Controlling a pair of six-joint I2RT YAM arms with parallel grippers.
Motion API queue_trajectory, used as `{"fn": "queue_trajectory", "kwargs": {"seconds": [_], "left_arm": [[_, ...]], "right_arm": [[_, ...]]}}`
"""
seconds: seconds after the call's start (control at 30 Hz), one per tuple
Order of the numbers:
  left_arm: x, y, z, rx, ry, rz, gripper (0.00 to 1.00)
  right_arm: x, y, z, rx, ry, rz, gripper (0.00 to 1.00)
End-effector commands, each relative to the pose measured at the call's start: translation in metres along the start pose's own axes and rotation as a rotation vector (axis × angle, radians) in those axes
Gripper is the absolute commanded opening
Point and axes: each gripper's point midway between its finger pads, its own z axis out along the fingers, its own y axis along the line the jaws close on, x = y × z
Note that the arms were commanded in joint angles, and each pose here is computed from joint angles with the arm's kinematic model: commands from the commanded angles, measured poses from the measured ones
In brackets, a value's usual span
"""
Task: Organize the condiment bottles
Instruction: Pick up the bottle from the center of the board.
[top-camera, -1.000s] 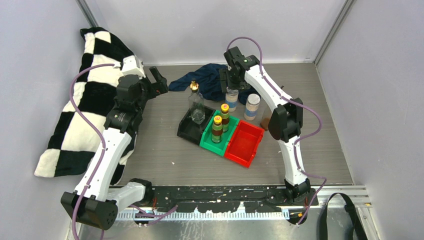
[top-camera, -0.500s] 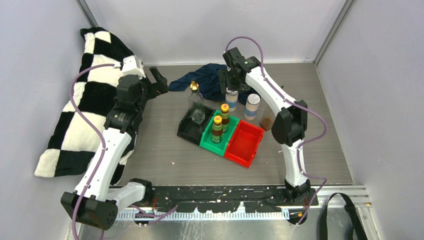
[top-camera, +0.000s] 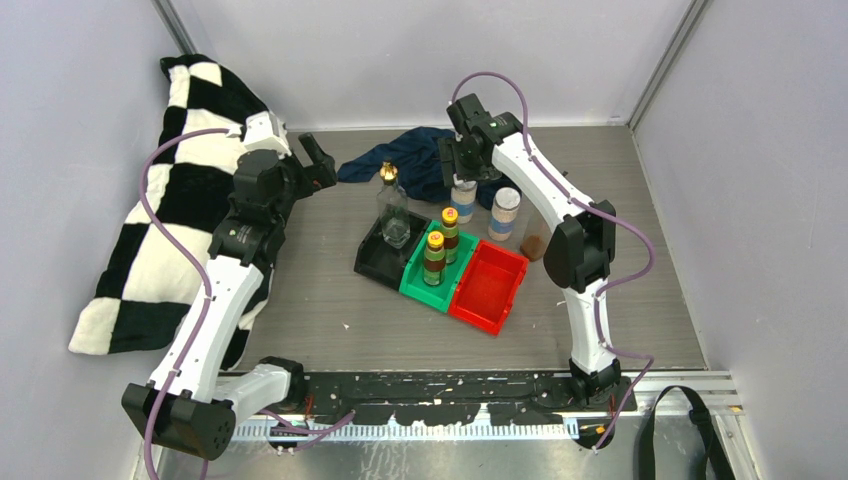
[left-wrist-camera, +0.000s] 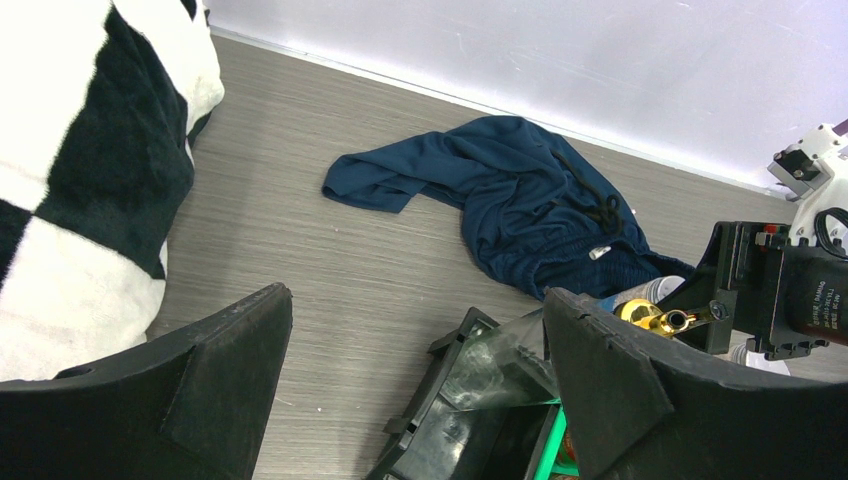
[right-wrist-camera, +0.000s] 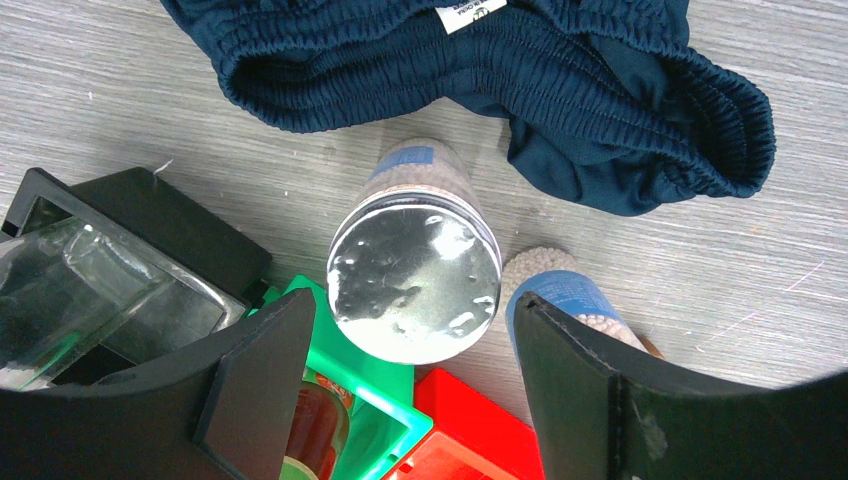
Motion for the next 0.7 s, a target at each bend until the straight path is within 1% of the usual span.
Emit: {"fn": "queue_trajectory", "kwargs": {"seconds": [0.0, 0.67], "left_arm": [[-0.004, -0.005, -0.001, 0.022, -0.015, -0.002, 0.96], [-0.005, -0.005, 0.000, 0.023, -0.015, -0.002, 0.96]], "right_arm": [[-0.022, 0.005, -0.019, -0.023, -0.079, 0.000, 0.78], [-0.018, 0.010, -0.005, -0.037, -0.045, 0.001, 0.74]]}}
